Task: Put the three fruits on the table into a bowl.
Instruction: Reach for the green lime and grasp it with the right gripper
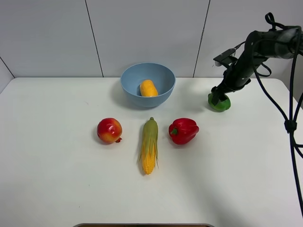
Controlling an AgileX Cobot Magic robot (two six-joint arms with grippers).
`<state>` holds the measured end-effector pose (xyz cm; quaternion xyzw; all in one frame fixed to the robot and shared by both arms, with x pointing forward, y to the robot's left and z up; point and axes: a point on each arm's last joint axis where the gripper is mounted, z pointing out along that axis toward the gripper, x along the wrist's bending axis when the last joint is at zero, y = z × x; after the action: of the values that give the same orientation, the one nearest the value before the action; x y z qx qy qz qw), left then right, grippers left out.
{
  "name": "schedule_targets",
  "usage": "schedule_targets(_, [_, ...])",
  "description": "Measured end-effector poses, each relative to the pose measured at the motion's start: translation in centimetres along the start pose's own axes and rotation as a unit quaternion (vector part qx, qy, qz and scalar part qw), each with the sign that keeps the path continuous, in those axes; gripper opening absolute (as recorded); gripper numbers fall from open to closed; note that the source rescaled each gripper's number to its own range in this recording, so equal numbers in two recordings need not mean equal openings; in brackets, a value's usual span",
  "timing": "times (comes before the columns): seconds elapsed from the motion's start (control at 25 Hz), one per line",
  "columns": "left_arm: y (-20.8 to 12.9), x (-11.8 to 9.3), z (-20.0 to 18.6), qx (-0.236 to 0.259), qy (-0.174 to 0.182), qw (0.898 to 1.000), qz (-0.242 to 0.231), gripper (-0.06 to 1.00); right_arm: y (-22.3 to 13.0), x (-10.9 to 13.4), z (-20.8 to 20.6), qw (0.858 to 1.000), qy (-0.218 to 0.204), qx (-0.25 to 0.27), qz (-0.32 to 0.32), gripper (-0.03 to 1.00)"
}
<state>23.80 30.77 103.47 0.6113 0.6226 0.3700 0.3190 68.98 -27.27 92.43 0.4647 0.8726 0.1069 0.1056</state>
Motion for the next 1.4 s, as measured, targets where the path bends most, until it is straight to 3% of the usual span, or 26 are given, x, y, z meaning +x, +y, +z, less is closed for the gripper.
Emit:
schedule_targets(0.56, [0.0, 0.0, 0.0, 0.000, 0.000, 1.000, 0.000, 0.00, -0.4, -0.1, 4.4, 1.000, 0.018, 0.022, 0.002, 0.95])
schedule_targets(1.28, [0.0, 0.0, 0.0, 0.000, 0.000, 1.000, 0.000, 0.00, -0.5, 0.0, 5.2, 0.999, 0.024, 0.026, 0.006, 0.93])
schedule_targets(1.4, [0.0, 0.0, 0.0, 0.000, 0.000, 1.000, 0.000, 0.00, -0.5, 0.0, 5.2, 0.999, 0.026, 0.026, 0.008, 0.87])
